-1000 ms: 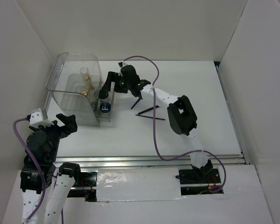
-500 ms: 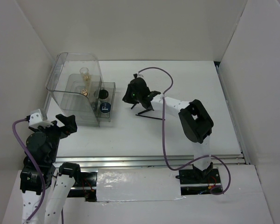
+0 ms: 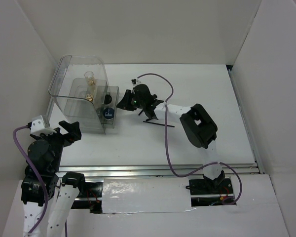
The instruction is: Organize the makeup
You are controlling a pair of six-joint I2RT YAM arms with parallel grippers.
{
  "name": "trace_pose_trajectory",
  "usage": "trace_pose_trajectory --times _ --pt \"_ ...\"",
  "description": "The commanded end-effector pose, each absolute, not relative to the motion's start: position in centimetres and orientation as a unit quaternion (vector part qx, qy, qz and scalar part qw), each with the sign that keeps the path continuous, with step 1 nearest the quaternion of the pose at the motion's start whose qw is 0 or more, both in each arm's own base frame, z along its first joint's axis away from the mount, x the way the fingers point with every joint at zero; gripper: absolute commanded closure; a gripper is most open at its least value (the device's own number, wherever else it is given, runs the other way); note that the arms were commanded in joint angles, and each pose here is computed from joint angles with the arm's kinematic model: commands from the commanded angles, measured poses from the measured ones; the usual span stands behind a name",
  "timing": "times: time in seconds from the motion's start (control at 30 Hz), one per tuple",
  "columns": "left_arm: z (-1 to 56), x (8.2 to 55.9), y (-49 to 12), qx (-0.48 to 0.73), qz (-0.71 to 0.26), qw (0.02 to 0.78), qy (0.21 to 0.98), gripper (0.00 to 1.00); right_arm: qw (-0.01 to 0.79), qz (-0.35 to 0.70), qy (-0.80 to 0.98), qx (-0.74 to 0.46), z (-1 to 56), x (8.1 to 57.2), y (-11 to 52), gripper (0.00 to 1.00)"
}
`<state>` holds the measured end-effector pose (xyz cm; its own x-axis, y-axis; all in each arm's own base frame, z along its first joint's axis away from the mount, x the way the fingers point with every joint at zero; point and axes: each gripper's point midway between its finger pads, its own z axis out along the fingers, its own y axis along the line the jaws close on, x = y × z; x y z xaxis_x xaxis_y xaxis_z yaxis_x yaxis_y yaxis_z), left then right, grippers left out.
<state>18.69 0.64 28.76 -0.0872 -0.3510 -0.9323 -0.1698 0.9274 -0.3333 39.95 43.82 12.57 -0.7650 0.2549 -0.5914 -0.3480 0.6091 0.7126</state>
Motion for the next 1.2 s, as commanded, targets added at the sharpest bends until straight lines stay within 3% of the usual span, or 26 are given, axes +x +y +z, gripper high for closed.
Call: trace_pose_trajectory --times 0.0,1.17 --pt "29.5 19.0 0.5 -0.176 -0.076 0.666 0.721 0.01 0.356 0.480 0.800 -0.049 14.6 40.9 46.2 0.76" --pt "29.5 19.1 0.1 -0.166 -0.082 0.664 0.725 0.01 0.294 0.584 0.754 -0.059 12.5 42.8 52.6 0.66"
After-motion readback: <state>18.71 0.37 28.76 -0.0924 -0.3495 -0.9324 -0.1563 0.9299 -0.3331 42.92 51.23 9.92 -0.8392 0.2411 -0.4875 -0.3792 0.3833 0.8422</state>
